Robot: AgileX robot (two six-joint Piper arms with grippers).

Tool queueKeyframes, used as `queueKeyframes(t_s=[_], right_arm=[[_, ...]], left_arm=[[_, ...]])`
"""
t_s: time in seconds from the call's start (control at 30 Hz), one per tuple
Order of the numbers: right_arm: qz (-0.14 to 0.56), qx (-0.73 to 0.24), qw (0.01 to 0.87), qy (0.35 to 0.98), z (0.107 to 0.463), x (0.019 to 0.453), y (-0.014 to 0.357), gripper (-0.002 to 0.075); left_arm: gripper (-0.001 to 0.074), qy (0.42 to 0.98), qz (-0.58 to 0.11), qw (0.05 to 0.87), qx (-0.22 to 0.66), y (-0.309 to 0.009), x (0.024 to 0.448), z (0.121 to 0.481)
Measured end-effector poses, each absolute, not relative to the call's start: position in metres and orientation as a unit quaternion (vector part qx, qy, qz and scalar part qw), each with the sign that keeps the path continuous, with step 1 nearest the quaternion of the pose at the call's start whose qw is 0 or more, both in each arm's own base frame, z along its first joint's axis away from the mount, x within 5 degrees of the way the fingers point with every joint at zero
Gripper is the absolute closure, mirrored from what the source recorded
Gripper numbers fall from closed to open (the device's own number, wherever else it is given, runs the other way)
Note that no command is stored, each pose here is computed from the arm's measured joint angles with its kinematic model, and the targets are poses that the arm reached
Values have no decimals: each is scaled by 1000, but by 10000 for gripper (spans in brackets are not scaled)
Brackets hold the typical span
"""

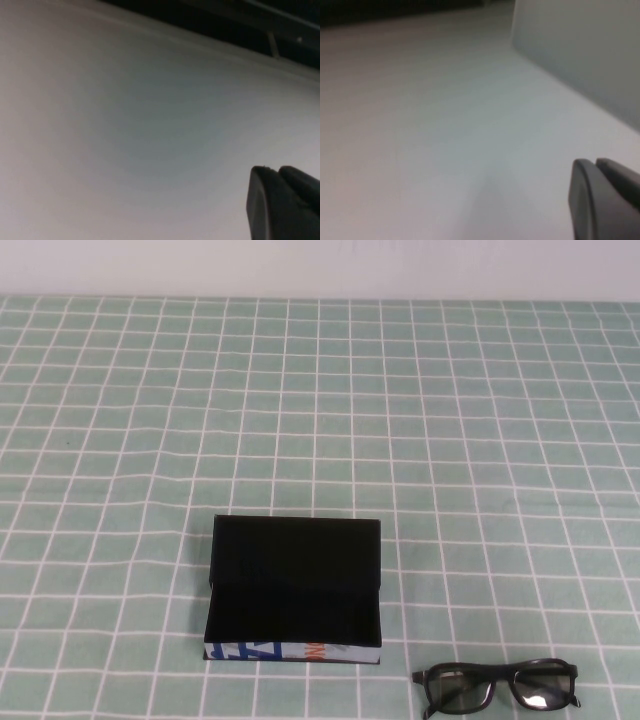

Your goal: Return glasses to glasses case

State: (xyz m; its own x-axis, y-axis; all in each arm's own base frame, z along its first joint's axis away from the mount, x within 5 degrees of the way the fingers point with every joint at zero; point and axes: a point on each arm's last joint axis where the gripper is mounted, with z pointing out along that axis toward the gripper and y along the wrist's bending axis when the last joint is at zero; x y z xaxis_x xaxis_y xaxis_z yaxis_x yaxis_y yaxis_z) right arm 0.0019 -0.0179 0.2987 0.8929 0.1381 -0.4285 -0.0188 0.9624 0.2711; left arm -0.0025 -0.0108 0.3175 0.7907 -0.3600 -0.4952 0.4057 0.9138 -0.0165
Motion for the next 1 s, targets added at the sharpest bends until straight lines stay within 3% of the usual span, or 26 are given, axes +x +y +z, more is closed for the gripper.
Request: queueKeyframes(t_s=[0.17, 0.3, 0.47, 0.63, 0.8, 1.0], right_arm=[[91, 181, 962, 182, 345, -21, -23, 741], [143, 219, 958, 114, 377, -48, -28, 741], [140, 237, 961, 11, 401, -67, -34, 741], [172, 238, 956, -8, 431, -68, -35, 741], [203, 212, 952, 91, 479, -61, -25, 741], [150, 105, 931, 315, 539, -35, -1, 741]], left_arm=[[741, 212, -180, 960, 42, -5, -29, 366], [741, 147, -135, 979, 50, 0, -61, 402], [741, 102, -77, 990, 56, 2, -79, 435], [741, 92, -66, 992, 56, 2, -80, 459], [741, 122, -64, 989, 55, 2, -69, 479], [741, 276, -77, 958, 28, 5, -50, 509]])
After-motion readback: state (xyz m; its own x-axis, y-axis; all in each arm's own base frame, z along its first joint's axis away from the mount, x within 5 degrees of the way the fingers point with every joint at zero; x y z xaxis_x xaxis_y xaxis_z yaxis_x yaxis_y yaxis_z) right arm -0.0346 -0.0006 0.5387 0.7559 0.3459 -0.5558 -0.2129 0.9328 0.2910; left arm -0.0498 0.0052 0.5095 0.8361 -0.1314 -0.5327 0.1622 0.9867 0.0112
